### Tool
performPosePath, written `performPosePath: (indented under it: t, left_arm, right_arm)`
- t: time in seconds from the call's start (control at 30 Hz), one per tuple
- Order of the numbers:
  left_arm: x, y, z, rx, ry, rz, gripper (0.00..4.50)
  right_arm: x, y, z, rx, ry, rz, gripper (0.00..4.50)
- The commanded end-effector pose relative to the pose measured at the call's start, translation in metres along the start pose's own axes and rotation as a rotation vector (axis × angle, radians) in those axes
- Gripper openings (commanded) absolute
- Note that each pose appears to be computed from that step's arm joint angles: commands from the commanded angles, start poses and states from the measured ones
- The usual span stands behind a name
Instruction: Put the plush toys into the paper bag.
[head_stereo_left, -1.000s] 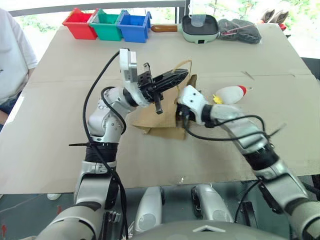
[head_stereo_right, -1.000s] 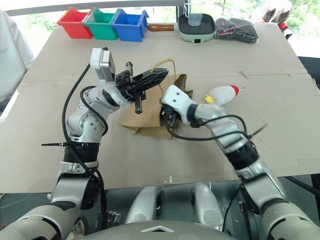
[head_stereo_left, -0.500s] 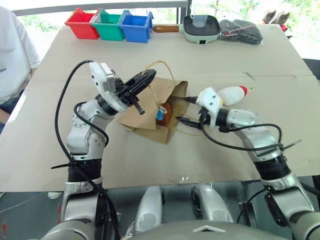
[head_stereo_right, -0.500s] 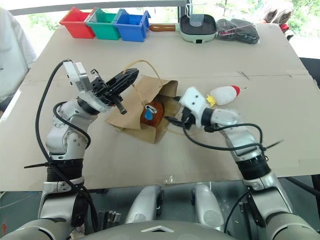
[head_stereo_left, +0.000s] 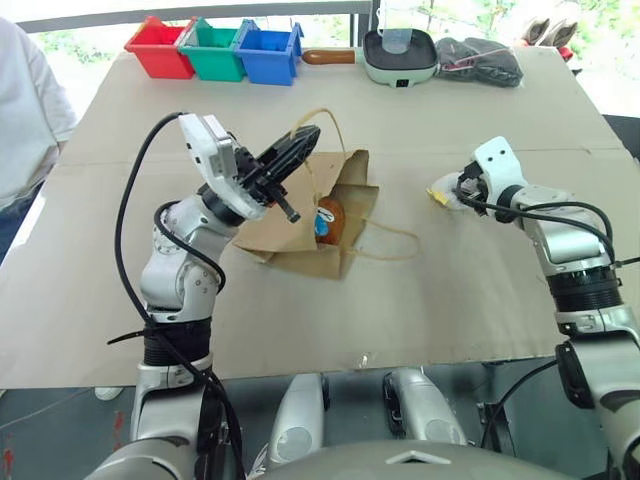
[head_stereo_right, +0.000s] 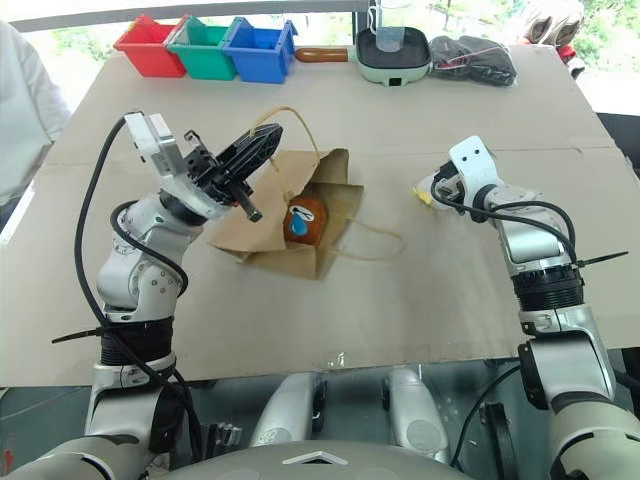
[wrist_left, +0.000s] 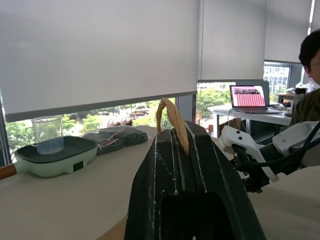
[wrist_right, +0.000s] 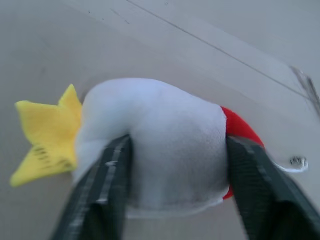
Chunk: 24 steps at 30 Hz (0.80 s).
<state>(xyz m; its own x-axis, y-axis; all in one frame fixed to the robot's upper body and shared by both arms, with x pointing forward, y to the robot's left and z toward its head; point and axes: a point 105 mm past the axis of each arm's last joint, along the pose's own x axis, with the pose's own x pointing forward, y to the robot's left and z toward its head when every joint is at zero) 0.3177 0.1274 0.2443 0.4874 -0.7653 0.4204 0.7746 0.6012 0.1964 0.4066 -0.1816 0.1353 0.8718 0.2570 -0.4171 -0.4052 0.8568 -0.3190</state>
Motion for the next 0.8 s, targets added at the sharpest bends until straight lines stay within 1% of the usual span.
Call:
performPosePath:
  t: [0.03,0.07,0.1,0.13,0.23,0.3,0.37,0.4,0.47,0.5,0.57,0.6,0.67,0.73,0.8]
  left_arm:
    - [0.006,-0.006,0.019,0.031,-0.058,-0.035,0.00]
    - [0.006,-0.006,0.019,0.027,-0.059,-0.037,0.00]
    - [0.006,-0.006,0.019,0.024,-0.061,-0.038,0.00]
    - [0.007,-0.006,0.020,0.014,-0.066,-0.043,0.00]
    - [0.007,-0.007,0.022,-0.020,-0.082,-0.061,0.00]
    - [0.007,-0.007,0.023,-0.033,-0.085,-0.072,0.00]
    - [0.007,-0.007,0.023,-0.043,-0.082,-0.081,0.00]
    - [0.007,-0.007,0.023,-0.046,-0.080,-0.093,0.00]
    - [0.010,-0.011,0.024,-0.056,-0.079,-0.124,0.00]
    - [0.011,-0.013,0.025,-0.066,-0.081,-0.138,0.00]
    - [0.014,-0.016,0.025,-0.079,-0.081,-0.156,0.00]
    - [0.015,-0.017,0.024,-0.082,-0.079,-0.161,0.00]
    - [0.018,-0.020,0.021,-0.085,-0.074,-0.170,0.00]
    - [0.021,-0.021,0.013,-0.076,-0.043,-0.173,0.00]
    - [0.022,-0.023,0.009,-0.069,-0.024,-0.174,0.00]
  right_arm:
    - [-0.007,0.001,-0.005,0.025,-0.023,0.030,0.55]
    - [-0.013,0.002,0.000,0.035,-0.068,0.051,0.04]
    - [-0.018,0.003,0.004,0.040,-0.099,0.065,0.04]
    - [-0.028,0.011,0.017,0.051,-0.181,0.122,0.04]
    - [-0.061,0.042,0.047,0.087,-0.366,0.312,0.04]
    - [-0.070,0.055,0.055,0.101,-0.407,0.375,0.04]
    - [-0.074,0.067,0.059,0.083,-0.418,0.408,0.04]
    - [-0.075,0.076,0.064,0.074,-0.433,0.433,0.04]
    - [-0.071,0.108,0.077,0.017,-0.472,0.504,0.04]
    - [-0.066,0.122,0.081,-0.020,-0.477,0.528,0.04]
    - [-0.054,0.140,0.083,-0.086,-0.468,0.552,0.04]
    - [-0.051,0.152,0.085,-0.107,-0.476,0.596,0.04]
    - [-0.048,0.175,0.094,-0.089,-0.512,0.706,0.04]
    - [-0.046,0.201,0.097,-0.140,-0.534,0.839,0.04]
    - [-0.040,0.215,0.099,-0.164,-0.543,0.907,0.04]
